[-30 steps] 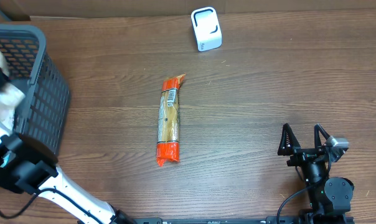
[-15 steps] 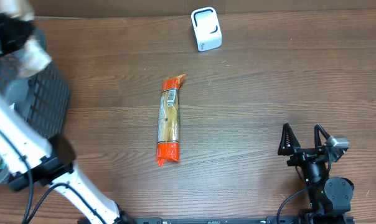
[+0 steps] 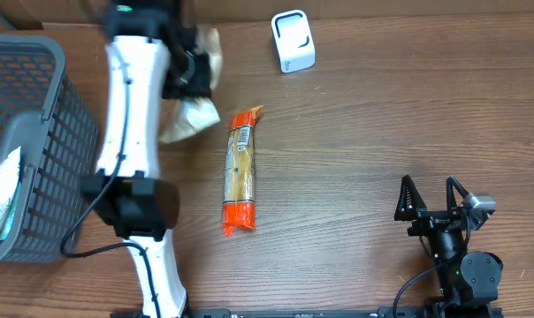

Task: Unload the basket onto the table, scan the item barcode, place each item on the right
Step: 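Carry the clear pouch to the table beside the snack bag and release, then reach into the basket and grasp the white tube with the left gripper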

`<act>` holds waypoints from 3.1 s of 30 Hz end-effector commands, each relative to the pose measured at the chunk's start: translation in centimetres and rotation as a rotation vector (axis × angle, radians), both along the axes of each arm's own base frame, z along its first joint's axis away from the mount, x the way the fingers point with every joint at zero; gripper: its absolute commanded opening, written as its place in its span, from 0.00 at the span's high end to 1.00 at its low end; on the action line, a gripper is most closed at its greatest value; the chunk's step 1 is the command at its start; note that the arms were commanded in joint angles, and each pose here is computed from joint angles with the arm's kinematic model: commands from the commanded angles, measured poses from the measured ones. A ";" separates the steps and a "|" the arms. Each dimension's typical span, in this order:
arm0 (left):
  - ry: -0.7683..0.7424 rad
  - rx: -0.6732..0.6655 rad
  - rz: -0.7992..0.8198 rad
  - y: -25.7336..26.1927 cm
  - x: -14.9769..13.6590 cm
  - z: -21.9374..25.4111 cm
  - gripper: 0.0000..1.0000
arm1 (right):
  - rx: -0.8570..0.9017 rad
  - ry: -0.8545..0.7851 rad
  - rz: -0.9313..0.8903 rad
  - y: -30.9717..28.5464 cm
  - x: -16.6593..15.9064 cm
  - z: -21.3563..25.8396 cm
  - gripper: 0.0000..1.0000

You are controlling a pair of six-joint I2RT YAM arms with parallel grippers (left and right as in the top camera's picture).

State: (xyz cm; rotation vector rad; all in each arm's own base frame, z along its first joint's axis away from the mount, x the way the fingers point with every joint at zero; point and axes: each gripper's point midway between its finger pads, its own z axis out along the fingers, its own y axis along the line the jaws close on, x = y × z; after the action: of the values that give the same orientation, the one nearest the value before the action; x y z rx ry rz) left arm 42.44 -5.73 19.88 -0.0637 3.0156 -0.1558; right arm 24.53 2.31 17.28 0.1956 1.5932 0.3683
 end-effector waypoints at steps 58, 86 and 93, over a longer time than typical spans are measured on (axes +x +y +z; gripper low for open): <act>-0.446 0.182 1.030 31.5 -16.7 17.5 0.01 | 0.003 -0.002 0.006 0.1 0.0 -0.2 0.00; 0.002 0.185 0.537 41.1 -11.8 -8.0 0.00 | 0.003 -0.002 0.006 0.1 0.0 -0.2 0.00; -0.046 0.324 0.495 44.2 -10.9 -7.7 0.00 | 0.003 -0.002 0.006 0.1 0.0 -0.2 0.00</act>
State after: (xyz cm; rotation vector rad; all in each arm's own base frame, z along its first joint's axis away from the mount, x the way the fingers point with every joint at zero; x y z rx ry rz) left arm 31.89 37.48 12.63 -0.8145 2.7890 0.2762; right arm 24.53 2.31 17.27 0.1960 1.5936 0.3685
